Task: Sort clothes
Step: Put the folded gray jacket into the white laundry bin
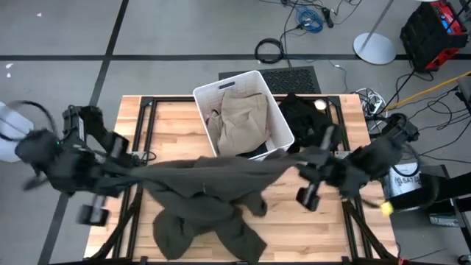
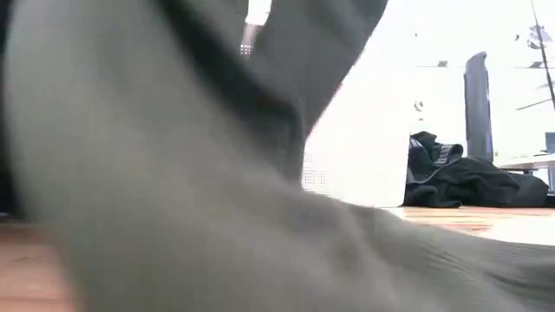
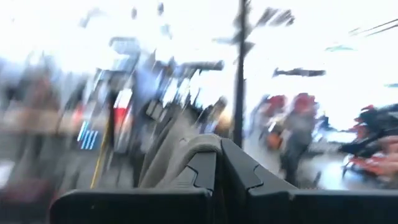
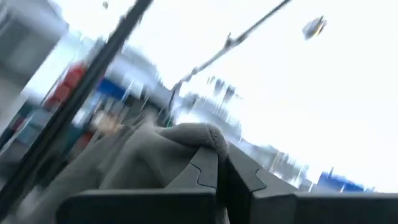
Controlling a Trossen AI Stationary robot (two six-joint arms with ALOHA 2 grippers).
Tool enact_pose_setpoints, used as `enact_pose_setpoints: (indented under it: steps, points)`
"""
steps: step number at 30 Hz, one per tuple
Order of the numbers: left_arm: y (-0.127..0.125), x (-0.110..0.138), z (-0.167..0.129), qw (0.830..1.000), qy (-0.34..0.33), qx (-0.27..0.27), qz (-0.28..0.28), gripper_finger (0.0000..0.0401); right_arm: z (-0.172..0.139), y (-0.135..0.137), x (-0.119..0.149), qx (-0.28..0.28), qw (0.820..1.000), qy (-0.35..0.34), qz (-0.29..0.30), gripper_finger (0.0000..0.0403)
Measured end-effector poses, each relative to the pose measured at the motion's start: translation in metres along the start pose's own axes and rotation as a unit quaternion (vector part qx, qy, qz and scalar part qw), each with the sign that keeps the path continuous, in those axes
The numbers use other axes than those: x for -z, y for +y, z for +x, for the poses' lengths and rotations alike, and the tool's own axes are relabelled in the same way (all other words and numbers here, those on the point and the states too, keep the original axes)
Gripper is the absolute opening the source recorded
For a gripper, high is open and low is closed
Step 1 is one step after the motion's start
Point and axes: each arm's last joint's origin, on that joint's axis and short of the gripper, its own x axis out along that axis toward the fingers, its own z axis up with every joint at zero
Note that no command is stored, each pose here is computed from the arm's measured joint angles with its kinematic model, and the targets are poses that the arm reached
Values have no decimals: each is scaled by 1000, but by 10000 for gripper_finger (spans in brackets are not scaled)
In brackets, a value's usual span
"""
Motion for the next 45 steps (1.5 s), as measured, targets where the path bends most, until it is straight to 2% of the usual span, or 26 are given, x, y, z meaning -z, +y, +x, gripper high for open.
enact_pose_setpoints:
  steps: [3, 7, 11, 14, 18, 22, 26, 28, 32, 37, 40, 45]
  points:
    - [11, -20, -5, 994, -89, 36, 54, 10, 1, -15, -12, 24, 994, -99, -26, 0]
    - [25, -44, -9, 982, -151, 44, 107, 10, 5, -32, -27, 9, 979, -192, -70, 0]
    - [38, -70, -11, 968, -201, 42, 144, 9, 16, -59, -41, 4, 966, -238, -98, 0]
    - [49, -85, -10, 961, -225, 21, 158, 9, 35, -79, -44, -11, 966, -241, -96, 0]
    - [62, -98, -9, 961, -211, 2, 178, 9, 73, -102, -29, -27, 982, -172, -73, 0]
    - [77, -104, -11, 970, -150, -53, 182, 9, 108, -117, 4, -32, 996, -67, -58, 0]
    - [87, -107, -15, 974, -120, -77, 176, 9, 118, -138, 29, -27, 999, 12, -19, 0]
    - [90, -108, -17, 975, -116, -83, 173, 9, 112, -147, 32, -26, 999, 38, -13, 0]
    - [93, -109, -19, 976, -105, -86, 169, 9, 91, -160, 21, -39, 997, 70, -7, 0]
    - [87, -102, -21, 984, -47, -82, 154, 9, 59, -160, 1, -88, 990, 112, 24, 0]
    - [72, -90, -18, 990, -11, -36, 138, 9, 38, -153, -7, -135, 977, 152, 66, 0]
    - [29, -62, -5, 991, 42, 18, 126, 9, 19, -125, -13, -218, 943, 214, 132, 0]
